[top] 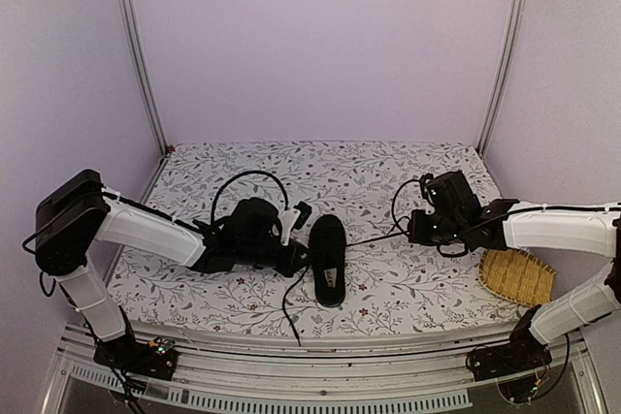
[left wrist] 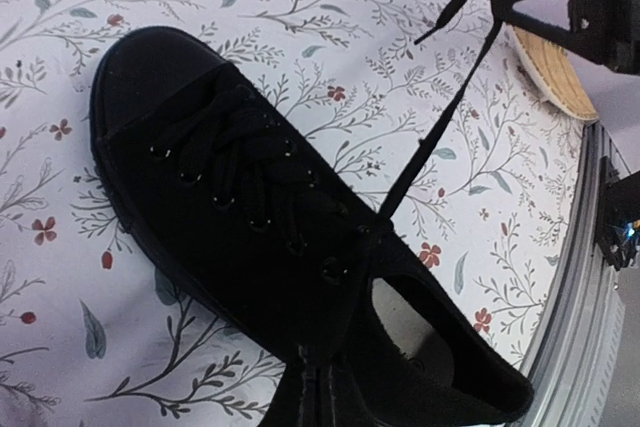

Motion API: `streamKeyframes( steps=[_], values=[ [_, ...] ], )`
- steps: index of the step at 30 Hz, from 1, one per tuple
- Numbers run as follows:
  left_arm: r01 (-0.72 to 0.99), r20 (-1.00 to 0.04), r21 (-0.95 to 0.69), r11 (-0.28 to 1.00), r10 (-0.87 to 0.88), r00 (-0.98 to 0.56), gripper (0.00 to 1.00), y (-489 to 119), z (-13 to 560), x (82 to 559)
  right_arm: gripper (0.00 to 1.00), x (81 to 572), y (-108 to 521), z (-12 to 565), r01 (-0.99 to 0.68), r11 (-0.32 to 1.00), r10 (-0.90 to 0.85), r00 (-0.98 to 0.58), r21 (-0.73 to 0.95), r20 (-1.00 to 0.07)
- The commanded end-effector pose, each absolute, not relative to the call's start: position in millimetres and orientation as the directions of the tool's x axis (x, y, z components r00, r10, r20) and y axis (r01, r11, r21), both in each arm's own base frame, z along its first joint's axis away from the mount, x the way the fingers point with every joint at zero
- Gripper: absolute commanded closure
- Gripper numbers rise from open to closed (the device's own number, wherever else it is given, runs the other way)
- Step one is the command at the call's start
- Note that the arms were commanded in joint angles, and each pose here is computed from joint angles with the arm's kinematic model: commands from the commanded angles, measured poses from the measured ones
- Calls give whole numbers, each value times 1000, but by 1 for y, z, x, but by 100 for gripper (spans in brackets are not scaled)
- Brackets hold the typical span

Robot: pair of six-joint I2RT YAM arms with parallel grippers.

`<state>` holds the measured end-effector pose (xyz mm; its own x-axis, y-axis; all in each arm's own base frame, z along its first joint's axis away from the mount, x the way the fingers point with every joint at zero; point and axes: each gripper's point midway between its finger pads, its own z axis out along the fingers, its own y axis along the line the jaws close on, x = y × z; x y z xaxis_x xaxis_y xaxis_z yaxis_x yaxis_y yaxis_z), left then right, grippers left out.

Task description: Tie the shoes

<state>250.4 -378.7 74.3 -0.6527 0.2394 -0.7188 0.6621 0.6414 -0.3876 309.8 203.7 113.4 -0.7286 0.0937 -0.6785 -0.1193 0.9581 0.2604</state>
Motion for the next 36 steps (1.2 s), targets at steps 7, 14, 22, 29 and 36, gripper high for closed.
streamKeyframes(
  steps=[7,14,22,29,36],
  values=[
    [614,-635,-387,689,283,-718,100,-359,27,239,98,278,171,45,42,969,173,-818,242,-549],
    [647,-669,-400,649,276,-690,100,-366,39,238,98,283,184,67,-11,952,177,-796,306,-579],
    [667,-696,-437,603,244,-676,100,-376,57,238,98,292,213,96,-128,909,156,-778,397,-608],
    [708,-786,-416,571,166,-596,100,-388,115,253,77,296,270,113,-374,785,33,-770,493,-638],
    [716,-793,-433,547,147,-591,100,-396,129,258,60,287,285,60,-310,854,-50,-848,418,-527]
  ],
)
